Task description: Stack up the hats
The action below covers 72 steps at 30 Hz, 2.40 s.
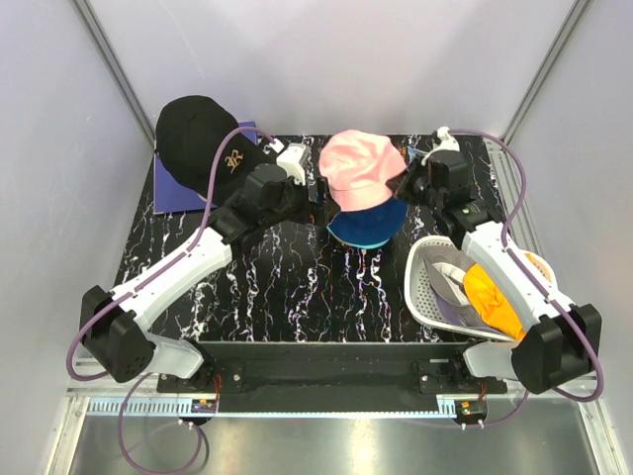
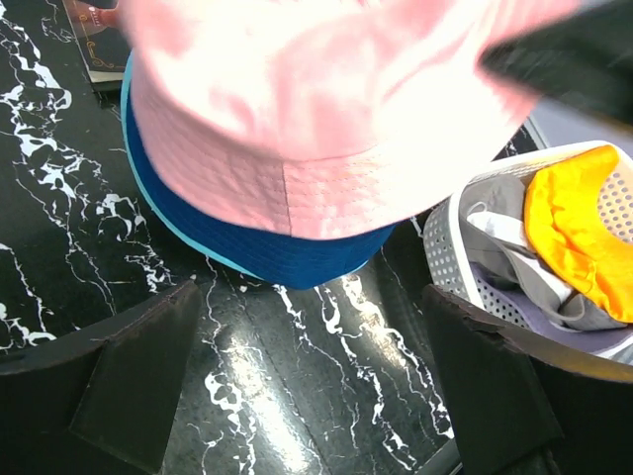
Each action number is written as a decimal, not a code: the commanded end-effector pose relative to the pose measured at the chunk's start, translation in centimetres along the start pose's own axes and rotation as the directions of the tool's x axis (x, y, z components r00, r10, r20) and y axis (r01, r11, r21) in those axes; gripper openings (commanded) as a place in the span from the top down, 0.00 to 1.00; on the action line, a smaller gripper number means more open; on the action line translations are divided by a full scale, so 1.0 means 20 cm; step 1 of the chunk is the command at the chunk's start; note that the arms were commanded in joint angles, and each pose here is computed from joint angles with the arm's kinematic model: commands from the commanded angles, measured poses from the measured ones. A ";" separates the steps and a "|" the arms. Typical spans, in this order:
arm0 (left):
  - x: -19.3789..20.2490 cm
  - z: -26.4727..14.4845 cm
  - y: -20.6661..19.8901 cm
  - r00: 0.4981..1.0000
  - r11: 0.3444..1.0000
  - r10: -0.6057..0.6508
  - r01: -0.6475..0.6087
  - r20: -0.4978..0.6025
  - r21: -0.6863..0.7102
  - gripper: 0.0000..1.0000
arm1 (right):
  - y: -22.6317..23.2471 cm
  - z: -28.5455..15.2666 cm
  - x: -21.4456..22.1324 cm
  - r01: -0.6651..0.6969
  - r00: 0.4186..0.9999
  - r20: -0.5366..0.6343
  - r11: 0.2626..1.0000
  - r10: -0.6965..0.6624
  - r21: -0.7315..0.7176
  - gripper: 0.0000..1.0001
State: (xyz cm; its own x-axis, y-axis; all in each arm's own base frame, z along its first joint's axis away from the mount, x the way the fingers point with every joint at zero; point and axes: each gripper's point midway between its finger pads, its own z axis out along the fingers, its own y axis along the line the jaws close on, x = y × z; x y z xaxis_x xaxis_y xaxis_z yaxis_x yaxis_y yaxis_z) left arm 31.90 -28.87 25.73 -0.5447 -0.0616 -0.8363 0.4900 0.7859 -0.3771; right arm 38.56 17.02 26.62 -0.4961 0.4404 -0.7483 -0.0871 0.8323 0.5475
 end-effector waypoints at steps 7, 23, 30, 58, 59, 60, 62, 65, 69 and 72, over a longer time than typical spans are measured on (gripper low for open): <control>-0.15 -0.04 -0.09 0.993 0.995 -0.086 0.082 0.084 0.052 0.03 | -0.18 -0.03 0.24 -0.034 0.991 -0.133 0.999 0.034 0.000 1.00; 0.11 0.21 -0.15 0.956 0.918 -0.292 0.284 -0.012 0.276 0.14 | -0.10 0.01 0.44 -0.016 0.962 -0.269 0.980 -0.039 -0.198 0.91; 0.20 0.27 -0.11 0.930 0.886 -0.364 0.362 -0.048 0.291 0.15 | -0.11 0.04 0.51 -0.039 0.944 -0.329 0.978 -0.032 -0.206 0.75; 0.15 0.32 0.00 0.899 0.858 -0.438 0.412 0.018 0.307 0.76 | -0.48 -0.15 -0.10 0.014 0.999 -0.048 1.000 -0.014 0.001 0.26; 0.16 0.32 0.01 0.897 0.858 -0.441 0.416 0.015 0.301 0.84 | -0.46 -0.14 -0.13 0.008 0.999 -0.037 1.000 -0.009 -0.018 0.26; 0.17 0.33 0.02 0.896 0.859 -0.444 0.425 0.002 0.285 0.90 | -0.46 -0.10 -0.15 0.004 1.000 -0.031 0.999 -0.005 -0.034 0.26; 0.18 0.33 0.04 0.892 0.860 -0.452 0.438 -0.008 0.261 1.00 | -0.43 -0.07 -0.20 -0.007 1.000 -0.020 0.999 0.006 -0.054 0.26; 0.22 0.33 0.11 0.883 0.867 -0.469 0.463 -0.012 0.185 1.00 | -0.41 -0.01 -0.25 -0.008 1.000 -0.014 0.996 0.007 -0.091 0.27; 0.27 0.33 0.23 0.872 0.869 -0.490 0.489 -0.009 0.078 1.00 | -0.36 0.06 -0.30 -0.008 1.000 -0.014 0.990 0.006 -0.138 0.27; 0.31 0.36 0.32 0.871 0.871 -0.491 0.491 -0.019 0.010 1.00 | -0.30 0.12 -0.32 -0.028 0.999 -0.026 0.976 0.023 -0.215 0.27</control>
State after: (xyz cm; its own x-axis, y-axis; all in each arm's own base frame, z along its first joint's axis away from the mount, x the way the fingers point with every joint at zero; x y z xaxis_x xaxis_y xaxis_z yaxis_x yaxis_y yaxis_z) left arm 34.38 -31.37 15.67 -0.7672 -0.3776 -0.5184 0.2468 0.5722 -0.7821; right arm 42.29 8.28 23.21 -0.5730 0.4423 -0.6900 -0.1163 0.7895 0.6027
